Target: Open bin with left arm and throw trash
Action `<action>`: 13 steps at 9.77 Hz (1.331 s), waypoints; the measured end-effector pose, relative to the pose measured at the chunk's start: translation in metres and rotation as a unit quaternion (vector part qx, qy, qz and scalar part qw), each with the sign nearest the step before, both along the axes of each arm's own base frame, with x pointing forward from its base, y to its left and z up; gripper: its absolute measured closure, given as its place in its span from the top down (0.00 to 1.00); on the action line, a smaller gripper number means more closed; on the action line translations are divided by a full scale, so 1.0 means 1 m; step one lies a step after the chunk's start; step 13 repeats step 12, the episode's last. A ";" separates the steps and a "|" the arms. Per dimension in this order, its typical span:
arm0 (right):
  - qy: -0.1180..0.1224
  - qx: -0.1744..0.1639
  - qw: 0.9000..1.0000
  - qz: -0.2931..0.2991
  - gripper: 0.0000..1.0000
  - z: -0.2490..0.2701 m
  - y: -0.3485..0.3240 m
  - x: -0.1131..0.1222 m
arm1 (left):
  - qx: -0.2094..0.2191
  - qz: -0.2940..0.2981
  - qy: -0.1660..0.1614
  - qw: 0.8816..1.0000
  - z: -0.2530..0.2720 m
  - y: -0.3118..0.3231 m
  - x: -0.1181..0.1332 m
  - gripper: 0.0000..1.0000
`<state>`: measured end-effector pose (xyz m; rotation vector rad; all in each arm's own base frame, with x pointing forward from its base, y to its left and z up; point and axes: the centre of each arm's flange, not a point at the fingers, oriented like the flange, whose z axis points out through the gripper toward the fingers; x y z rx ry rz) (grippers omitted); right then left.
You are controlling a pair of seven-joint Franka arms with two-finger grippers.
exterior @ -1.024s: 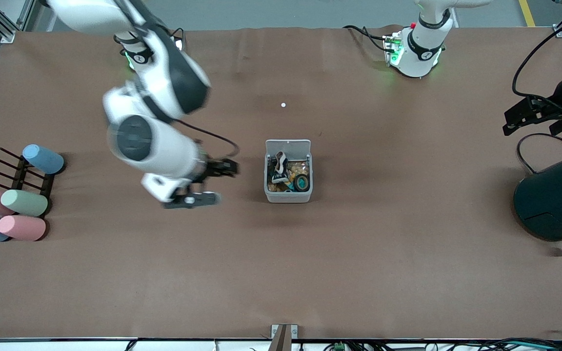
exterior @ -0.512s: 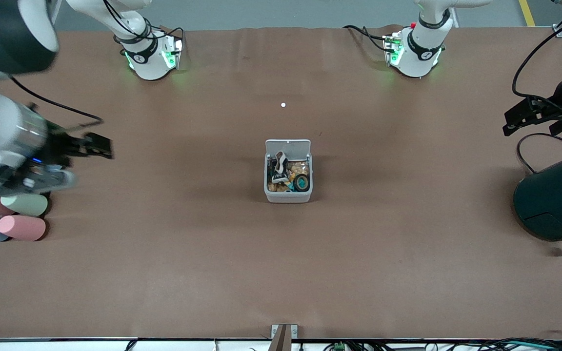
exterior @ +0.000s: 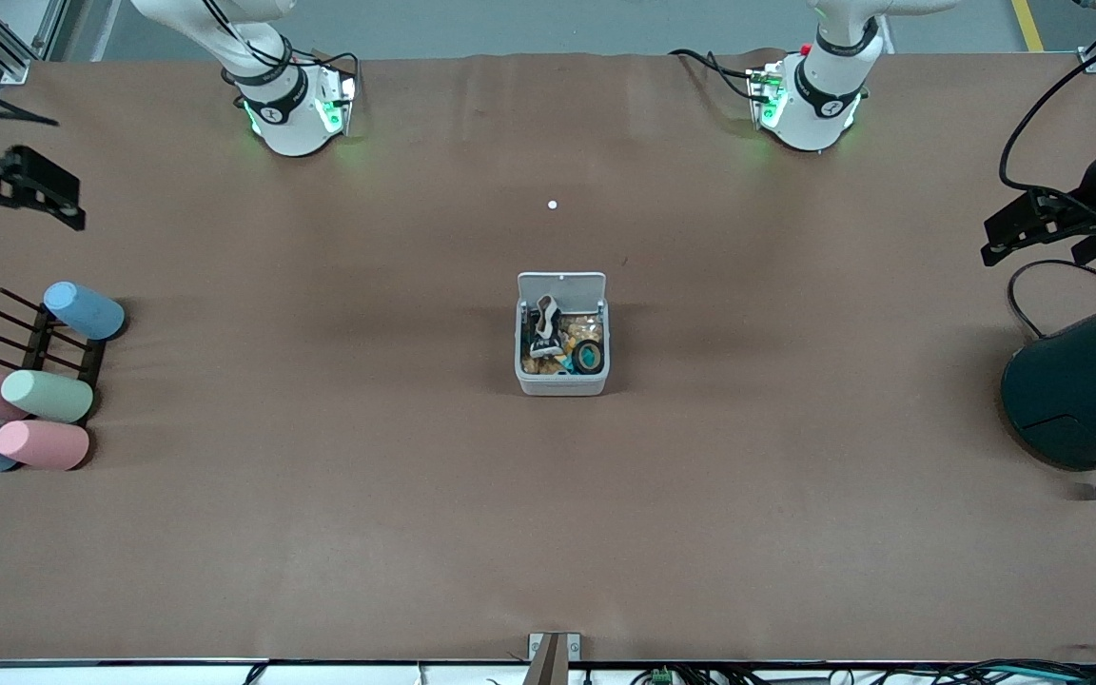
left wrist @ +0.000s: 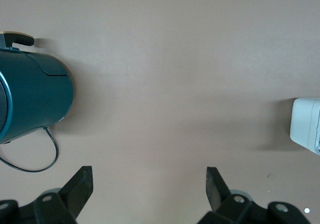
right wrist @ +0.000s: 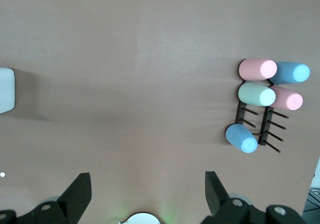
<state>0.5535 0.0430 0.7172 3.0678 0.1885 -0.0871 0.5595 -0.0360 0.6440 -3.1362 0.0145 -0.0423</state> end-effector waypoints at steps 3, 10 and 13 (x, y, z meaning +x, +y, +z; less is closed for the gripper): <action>-0.005 0.010 1.000 -0.012 1.00 0.012 -0.005 -0.021 | 0.000 0.000 0.000 1.000 0.000 0.000 0.000 1.00; -0.028 0.018 0.999 -0.023 1.00 0.007 -0.009 -0.037 | 0.000 0.001 0.000 1.000 0.000 0.002 0.000 1.00; -0.025 0.018 0.999 -0.024 1.00 0.001 -0.010 -0.032 | 0.000 0.001 0.000 1.000 0.000 0.002 0.000 1.00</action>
